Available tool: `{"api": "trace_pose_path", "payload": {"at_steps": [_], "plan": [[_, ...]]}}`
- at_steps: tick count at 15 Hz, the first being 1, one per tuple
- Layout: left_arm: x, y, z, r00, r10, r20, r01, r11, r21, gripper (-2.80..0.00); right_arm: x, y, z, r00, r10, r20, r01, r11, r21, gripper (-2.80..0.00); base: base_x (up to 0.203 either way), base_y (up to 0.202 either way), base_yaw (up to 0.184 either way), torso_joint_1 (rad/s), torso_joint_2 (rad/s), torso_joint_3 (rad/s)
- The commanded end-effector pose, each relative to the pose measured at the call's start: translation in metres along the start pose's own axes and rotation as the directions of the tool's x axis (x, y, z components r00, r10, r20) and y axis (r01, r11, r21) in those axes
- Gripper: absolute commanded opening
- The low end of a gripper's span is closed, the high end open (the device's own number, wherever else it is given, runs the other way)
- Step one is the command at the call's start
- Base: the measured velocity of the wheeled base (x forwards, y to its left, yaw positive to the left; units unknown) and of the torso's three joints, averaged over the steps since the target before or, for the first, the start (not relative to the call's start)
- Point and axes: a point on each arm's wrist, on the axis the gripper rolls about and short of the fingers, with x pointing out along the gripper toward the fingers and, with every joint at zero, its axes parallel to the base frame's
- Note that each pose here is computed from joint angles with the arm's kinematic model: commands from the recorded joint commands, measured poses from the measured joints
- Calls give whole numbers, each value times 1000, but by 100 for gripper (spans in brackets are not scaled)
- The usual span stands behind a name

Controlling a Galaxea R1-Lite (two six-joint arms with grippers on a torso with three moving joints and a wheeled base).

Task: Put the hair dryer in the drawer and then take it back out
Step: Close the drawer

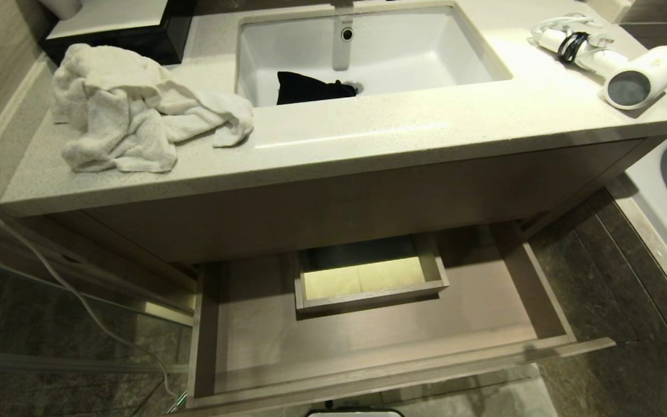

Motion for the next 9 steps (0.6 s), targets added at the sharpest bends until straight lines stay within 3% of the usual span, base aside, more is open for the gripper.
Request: {"api": "trace_pose_path", "payload": {"at_steps": [1,9], "plan": [[0,0,0,1000,0,-1,0,1000,0,-280,-4,7,-7,1000,8,-9,-8,1000,1,-280,0,0,0,-186,394,193],[0,0,0,1000,0,-1,0,1000,0,-280,6,8,-17,999,27,-33,-26,1000,11,-280,0,0,0,-252,522,270]]}}
